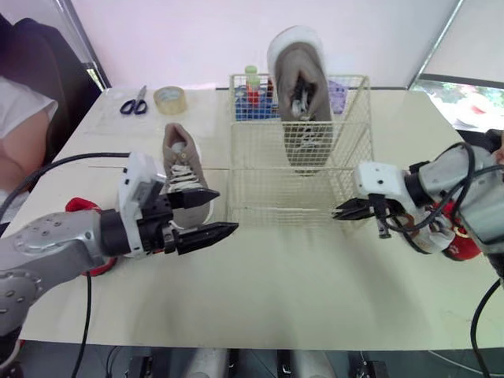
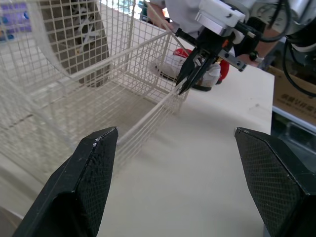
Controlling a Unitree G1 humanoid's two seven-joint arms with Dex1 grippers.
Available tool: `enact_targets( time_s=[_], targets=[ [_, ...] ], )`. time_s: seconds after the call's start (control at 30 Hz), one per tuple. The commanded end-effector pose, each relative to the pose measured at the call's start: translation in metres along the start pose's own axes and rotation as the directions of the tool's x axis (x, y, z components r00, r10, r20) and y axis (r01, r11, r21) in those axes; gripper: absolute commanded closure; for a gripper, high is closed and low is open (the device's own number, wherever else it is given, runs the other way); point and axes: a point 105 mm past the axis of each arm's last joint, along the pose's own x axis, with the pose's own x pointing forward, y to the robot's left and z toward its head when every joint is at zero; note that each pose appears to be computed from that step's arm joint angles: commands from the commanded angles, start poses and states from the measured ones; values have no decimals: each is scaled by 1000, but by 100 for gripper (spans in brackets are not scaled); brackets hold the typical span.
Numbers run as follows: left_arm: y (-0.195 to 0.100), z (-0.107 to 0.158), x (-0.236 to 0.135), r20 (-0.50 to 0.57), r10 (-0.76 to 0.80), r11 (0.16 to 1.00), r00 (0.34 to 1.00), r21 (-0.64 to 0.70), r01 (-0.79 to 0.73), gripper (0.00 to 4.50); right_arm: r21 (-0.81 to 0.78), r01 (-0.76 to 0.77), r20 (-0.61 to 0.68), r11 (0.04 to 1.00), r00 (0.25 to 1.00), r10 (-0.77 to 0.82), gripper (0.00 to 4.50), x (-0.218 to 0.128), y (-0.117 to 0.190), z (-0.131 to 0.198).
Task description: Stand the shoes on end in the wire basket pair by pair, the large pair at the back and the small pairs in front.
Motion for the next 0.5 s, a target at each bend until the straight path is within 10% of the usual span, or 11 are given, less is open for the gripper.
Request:
enact_targets(
  time_s=[0.03, 0.23, 0.43, 0.5],
  targets=[
    [2, 8, 3, 30, -14, 999, 999, 44, 12, 62, -1, 27, 48, 1000, 999, -27, 448, -4, 6, 16],
    [5, 8, 4, 30, -21, 998, 999, 52, 20, 62, -10, 47, 60, 999, 997, -46, 448, 0, 7, 18],
    [6, 6, 6, 30, -22, 998, 999, 52, 21, 62, -47, 103, 134, 994, 986, -96, 205, -22, -6, 30],
    [7, 6, 5, 30, -21, 999, 999, 51, 20, 62, -23, 119, 207, 993, 972, -112, 205, -40, -11, 40]
  ],
)
